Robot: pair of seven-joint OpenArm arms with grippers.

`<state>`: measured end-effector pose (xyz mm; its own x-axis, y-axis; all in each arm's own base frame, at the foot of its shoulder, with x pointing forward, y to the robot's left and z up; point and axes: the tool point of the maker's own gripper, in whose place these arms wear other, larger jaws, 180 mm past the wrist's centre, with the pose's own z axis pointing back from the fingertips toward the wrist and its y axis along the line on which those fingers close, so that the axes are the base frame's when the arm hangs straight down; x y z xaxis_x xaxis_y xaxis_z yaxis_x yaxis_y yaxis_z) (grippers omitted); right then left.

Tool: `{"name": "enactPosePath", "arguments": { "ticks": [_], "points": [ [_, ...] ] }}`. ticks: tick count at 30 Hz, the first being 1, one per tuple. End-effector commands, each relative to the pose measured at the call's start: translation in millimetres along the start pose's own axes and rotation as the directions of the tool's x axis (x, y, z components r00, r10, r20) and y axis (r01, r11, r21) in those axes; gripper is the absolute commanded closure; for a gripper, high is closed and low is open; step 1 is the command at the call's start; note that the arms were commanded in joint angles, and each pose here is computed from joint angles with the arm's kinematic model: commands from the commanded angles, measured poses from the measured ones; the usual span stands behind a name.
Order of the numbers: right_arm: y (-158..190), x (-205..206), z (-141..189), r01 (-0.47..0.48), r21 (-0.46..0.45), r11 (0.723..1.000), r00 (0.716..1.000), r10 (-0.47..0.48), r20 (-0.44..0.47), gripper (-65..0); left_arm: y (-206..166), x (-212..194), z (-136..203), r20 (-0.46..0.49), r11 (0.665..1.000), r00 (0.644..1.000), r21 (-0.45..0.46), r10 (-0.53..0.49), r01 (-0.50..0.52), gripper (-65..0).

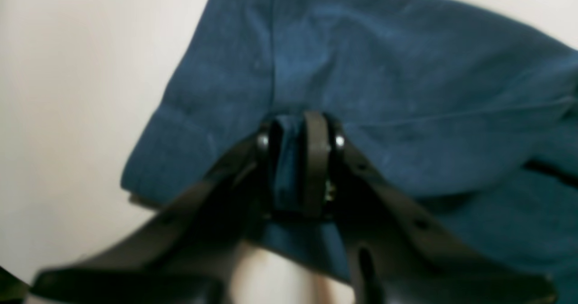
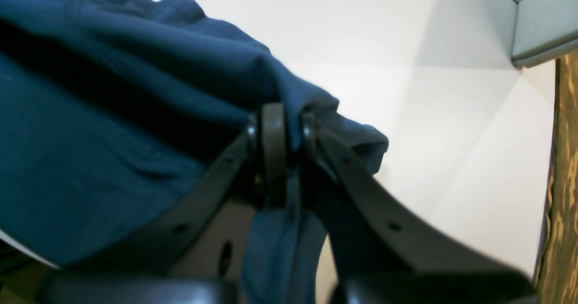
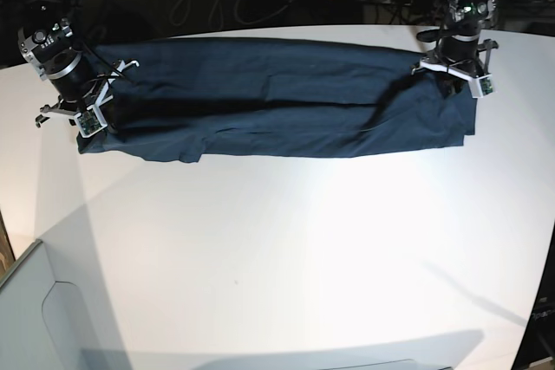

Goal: Fold the T-shirt properly
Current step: 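Hold both strip ends and pull them apart to straighten the strip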

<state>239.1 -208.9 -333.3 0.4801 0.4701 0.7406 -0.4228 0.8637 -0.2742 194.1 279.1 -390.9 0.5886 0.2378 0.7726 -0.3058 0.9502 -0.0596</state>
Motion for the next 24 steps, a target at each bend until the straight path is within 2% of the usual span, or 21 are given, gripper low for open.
{"name": "enactPosePath", "arguments": {
  "ticks": [1, 4, 6, 13, 21, 24],
  "points": [
    [-4, 11, 3, -0.016, -0.004, 1.0, 0.999, 0.016, 0.041, -0.7, 0, 14, 4, 0.048, 1.0, 0.999, -0.001, -0.017, 0.017, -9.0],
    [-4, 11, 3, -0.016, -0.004, 1.0, 0.999, 0.016, 0.041, -0.7, -1, 15, 5, 0.051, 1.0, 0.999, -0.002, -0.017, 0.017, -7.1],
    [-4, 11, 3, -0.016, -0.004, 1.0, 0.999, 0.016, 0.041, -0.7, -1, 15, 5, 0.051, 1.0, 0.999, -0.001, -0.017, 0.017, 0.0],
    [-4, 11, 3, -0.017, -0.005, 1.0, 0.999, 0.017, 0.042, -0.8, 3, 18, 6, 0.058, 1.0, 0.998, 0.013, -0.016, 0.015, 0.0],
    [-5, 14, 4, -0.019, -0.009, 1.0, 0.999, 0.019, 0.05, -0.5, -11, 60, 16, 0.166, 0.998, 0.985, -0.015, -0.05, 0.053, 0.0],
    [-10, 22, 2, -0.023, -0.02, 1.0, 0.997, 0.025, 0.071, -0.5, -15, 88, 13, 0.228, 0.997, 0.971, -0.022, -0.071, 0.078, 0.0]
  ]
}}
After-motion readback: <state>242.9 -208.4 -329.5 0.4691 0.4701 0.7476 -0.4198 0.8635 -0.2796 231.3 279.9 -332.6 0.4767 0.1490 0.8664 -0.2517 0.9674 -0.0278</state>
